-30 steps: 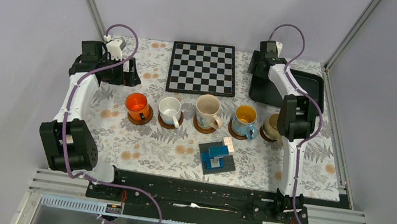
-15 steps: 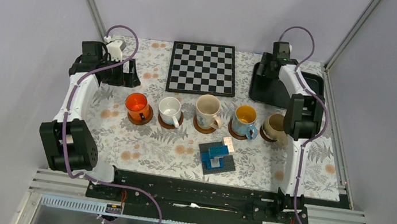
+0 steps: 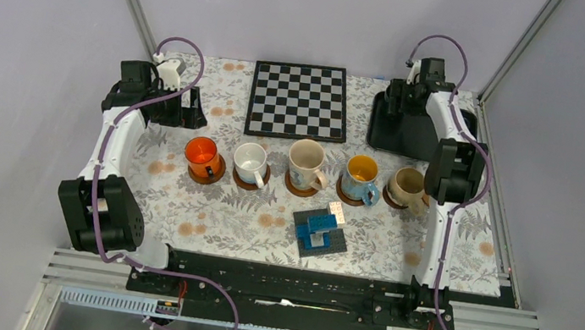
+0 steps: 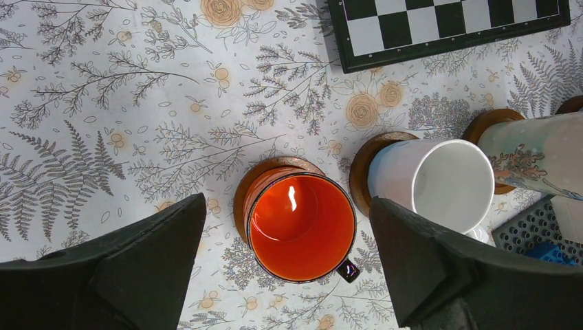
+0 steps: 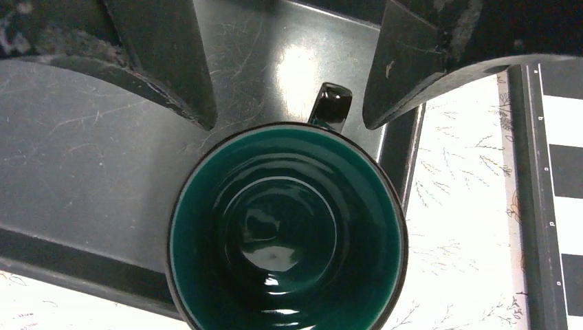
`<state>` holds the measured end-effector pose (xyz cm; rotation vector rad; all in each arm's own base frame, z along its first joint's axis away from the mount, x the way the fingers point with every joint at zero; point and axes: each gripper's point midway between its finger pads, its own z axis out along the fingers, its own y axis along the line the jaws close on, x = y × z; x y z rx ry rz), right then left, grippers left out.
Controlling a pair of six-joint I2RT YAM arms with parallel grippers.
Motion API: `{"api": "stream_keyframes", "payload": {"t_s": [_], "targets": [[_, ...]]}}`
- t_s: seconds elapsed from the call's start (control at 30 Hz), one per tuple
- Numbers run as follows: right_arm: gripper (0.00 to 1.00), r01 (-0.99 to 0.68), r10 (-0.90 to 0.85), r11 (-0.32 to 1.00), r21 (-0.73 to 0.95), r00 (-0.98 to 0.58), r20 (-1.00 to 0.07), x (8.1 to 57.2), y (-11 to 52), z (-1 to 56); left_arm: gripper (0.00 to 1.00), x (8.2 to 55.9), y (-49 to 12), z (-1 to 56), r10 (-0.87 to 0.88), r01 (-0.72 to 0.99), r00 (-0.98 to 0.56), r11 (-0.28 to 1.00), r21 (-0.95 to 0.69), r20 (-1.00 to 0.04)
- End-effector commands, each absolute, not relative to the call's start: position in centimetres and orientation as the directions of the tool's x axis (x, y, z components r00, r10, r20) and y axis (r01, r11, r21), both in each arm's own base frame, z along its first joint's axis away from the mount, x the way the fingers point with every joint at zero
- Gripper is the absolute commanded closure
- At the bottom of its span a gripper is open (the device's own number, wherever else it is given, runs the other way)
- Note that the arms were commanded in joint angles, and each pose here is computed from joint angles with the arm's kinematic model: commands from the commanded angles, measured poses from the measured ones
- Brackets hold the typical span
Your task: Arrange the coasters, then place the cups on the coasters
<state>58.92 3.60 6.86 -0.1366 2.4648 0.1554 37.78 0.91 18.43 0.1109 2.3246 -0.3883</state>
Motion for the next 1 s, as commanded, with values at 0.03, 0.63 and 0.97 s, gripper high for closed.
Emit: {"api": "stream_keyframes", "payload": {"t_s": [0.03, 0.63, 0.97], "targets": [[0.22, -0.205, -0.127, 0.977, 0.063, -0.79, -0.6, 59.1, 3.8, 6.2, 0.01, 38.2, 1.0, 19.4, -0.026, 0.211, -0.674, 0.951, -0.226, -0.738], [1.0, -0.193, -0.144, 0.981, 0.014, -0.777, -0.612, 59.6, 2.3, 6.5, 0.01, 38.2, 1.0, 19.6, -0.025, 0.213, -0.674, 0.95, -0.227, -0.738], [1.0, -0.301, -0.223, 0.953, -0.025, -0.648, -0.728, 58.7, 2.9, 12.9, 0.01, 37.8, 0.6, 19.4, -0.022, 0.226, -0.676, 0.945, -0.236, -0.737]]}}
